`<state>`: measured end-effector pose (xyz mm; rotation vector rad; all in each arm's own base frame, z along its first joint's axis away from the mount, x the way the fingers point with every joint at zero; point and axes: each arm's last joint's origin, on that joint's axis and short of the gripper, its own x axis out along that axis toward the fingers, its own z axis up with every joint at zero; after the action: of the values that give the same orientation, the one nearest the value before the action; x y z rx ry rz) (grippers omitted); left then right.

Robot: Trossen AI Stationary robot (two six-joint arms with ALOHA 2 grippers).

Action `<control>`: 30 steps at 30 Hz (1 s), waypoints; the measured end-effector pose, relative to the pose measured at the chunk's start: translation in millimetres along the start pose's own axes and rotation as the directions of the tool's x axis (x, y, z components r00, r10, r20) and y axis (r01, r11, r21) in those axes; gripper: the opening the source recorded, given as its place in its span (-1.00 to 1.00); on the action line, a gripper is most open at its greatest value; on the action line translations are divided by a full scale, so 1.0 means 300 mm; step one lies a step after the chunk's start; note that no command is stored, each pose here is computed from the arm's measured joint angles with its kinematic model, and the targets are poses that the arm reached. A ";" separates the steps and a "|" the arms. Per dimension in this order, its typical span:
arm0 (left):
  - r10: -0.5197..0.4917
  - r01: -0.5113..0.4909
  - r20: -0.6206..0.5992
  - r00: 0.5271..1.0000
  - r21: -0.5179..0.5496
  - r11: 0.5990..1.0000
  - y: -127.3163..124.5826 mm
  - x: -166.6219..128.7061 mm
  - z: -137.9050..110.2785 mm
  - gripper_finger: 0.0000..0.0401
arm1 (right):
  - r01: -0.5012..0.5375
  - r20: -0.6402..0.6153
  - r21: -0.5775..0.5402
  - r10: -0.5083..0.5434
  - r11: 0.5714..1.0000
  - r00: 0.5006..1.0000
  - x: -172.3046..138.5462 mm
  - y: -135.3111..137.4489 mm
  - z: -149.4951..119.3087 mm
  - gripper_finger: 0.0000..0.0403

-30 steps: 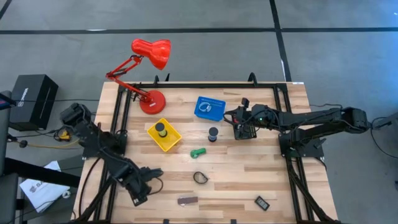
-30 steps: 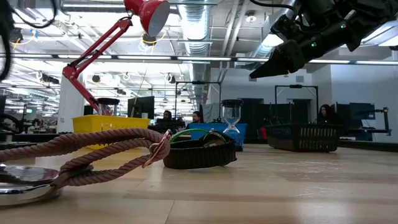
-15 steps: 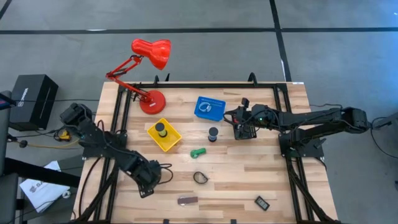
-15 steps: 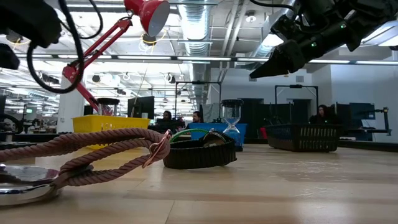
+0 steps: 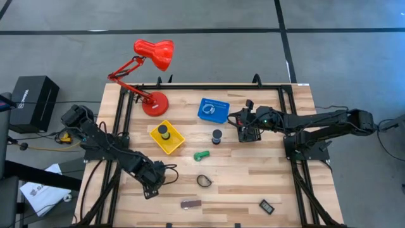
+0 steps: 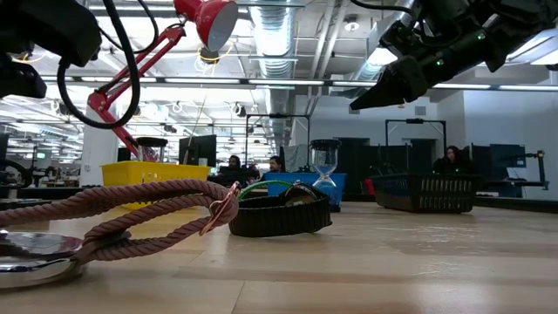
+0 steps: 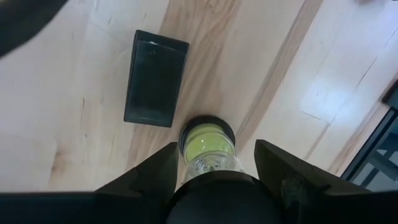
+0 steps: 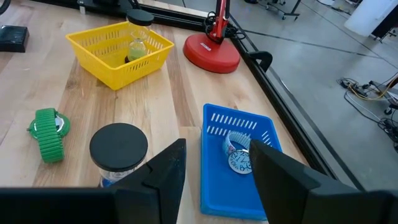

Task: Pick & Place Office items
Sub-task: Put the green hourglass into the yellow bin

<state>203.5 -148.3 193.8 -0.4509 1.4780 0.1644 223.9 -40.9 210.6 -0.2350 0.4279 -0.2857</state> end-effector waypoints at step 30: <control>0.050 -0.102 0.290 0.956 0.166 0.981 0.052 -0.075 0.188 -0.03 | 0.000 0.000 0.000 0.000 1.000 1.000 0.000 0.000 0.000 -0.17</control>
<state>247.2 -108.6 214.5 -0.2131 1.2145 0.1487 223.9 -40.8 210.6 -0.2347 0.4278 -0.2856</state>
